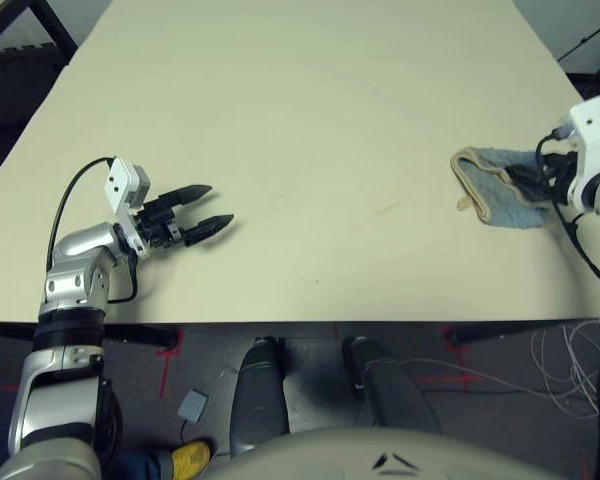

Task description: Wipe the water off the table with a rag.

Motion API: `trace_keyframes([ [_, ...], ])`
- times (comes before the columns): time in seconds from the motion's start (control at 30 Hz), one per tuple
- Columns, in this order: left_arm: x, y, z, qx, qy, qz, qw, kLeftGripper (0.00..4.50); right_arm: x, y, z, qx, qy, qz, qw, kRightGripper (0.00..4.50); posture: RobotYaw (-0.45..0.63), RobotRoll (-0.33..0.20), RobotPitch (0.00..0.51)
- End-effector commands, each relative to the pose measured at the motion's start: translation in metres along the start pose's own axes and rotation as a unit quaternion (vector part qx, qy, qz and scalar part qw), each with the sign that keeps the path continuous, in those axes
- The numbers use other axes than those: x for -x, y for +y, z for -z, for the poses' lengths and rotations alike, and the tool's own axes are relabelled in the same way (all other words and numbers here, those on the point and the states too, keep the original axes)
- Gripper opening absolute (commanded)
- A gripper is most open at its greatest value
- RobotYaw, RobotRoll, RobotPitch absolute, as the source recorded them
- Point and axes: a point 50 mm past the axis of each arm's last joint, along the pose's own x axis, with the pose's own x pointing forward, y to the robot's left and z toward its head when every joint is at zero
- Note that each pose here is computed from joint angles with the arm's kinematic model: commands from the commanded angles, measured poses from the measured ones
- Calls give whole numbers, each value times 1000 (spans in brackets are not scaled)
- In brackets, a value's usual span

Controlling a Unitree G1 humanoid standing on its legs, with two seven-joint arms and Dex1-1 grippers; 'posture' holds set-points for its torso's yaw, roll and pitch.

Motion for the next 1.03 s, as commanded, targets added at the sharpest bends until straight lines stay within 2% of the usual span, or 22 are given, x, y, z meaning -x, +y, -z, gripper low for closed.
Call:
trace_keyframes([
  [0.03,0,7,-7,14,-50,-51,997,4500,8,-14,-10,-16,-89,26,996,4450,-152,0,175],
  [0.2,4,19,-18,37,-128,-154,979,4500,17,-22,-6,-84,-188,50,977,4450,-136,0,184],
  [0.3,13,33,-21,35,-155,-255,954,4500,23,-25,10,-116,-224,60,966,4450,-114,0,190],
  [0.6,40,61,-27,-26,-137,-401,905,4500,31,-28,49,-150,-242,114,952,4450,-85,0,191],
  [0.73,45,69,-30,-29,-142,-436,888,4500,33,-29,53,-157,-250,126,947,4450,-88,0,188],
  [1.03,46,74,-31,-35,-135,-440,887,4500,31,-25,54,-158,-262,133,943,4450,-104,0,174],
])
